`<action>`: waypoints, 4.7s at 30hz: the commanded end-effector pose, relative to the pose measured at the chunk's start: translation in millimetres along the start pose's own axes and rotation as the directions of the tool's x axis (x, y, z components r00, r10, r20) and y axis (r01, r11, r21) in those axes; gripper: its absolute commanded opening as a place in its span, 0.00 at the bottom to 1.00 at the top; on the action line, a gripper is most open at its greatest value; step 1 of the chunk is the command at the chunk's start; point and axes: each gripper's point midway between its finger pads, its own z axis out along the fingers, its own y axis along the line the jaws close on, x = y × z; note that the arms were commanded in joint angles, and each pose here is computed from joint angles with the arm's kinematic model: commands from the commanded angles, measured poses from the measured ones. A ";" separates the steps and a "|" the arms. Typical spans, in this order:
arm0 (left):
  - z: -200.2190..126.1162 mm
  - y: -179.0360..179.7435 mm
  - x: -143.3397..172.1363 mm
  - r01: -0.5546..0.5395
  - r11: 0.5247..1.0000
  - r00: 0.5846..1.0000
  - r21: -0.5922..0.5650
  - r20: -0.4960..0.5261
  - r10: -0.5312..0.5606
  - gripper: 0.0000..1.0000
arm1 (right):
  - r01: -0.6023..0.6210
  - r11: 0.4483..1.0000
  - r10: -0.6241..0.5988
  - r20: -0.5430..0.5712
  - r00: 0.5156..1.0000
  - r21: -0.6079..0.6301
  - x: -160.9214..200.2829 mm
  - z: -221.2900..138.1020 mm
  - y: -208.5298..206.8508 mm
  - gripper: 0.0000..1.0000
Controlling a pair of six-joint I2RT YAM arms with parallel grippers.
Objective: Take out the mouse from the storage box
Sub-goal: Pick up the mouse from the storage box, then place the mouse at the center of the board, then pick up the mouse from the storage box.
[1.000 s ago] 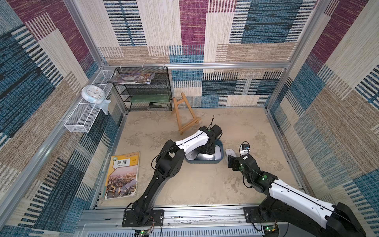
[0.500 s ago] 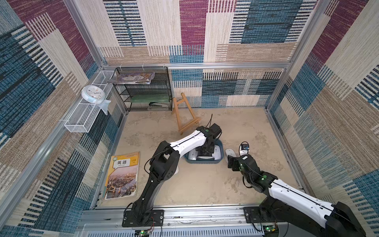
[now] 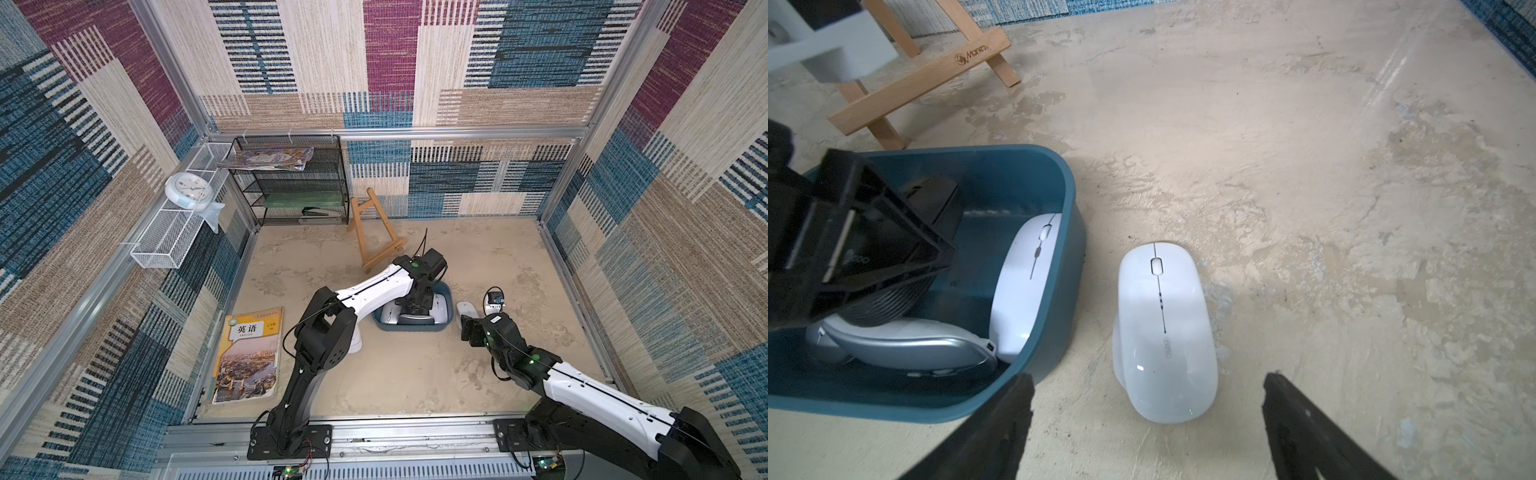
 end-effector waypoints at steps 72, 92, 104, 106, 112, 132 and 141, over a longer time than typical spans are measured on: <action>-11.3 62.9 210.2 0.007 1.000 0.989 -0.008 -0.149 -0.008 0.85 | 0.087 0.996 -0.086 -0.127 0.988 0.000 9.8 21.5 16.8 0.88; -116.6 148.3 127.6 0.109 0.994 0.940 0.028 0.322 -0.112 0.99 | 0.168 0.985 -0.170 -0.072 0.983 -0.031 -41.5 25.1 44.5 0.89; -135.1 224.9 147.9 0.268 0.963 0.742 -0.017 0.642 -0.195 0.99 | 0.180 0.976 -0.207 -0.276 0.939 -0.120 -57.2 60.1 107.4 0.89; -140.7 222.2 147.8 0.239 0.971 0.717 0.019 0.670 -0.190 0.99 | 0.154 0.982 -0.182 -0.324 0.928 -0.112 -50.2 69.4 116.3 0.87; -149.5 226.7 151.6 0.244 0.967 0.657 0.073 0.721 -0.220 0.99 | 0.177 0.975 -0.216 -0.413 0.885 -0.131 -29.6 91.8 163.6 0.86; -153.3 236.0 156.8 0.291 0.954 0.639 0.073 0.728 -0.250 0.99 | 0.031 0.999 -0.035 -0.556 0.831 -0.015 29.1 121.1 228.2 0.88; -154.8 236.4 156.9 0.291 0.954 0.636 0.075 0.730 -0.252 0.99 | 0.034 0.999 -0.023 -0.577 0.817 0.008 43.1 129.6 226.9 0.80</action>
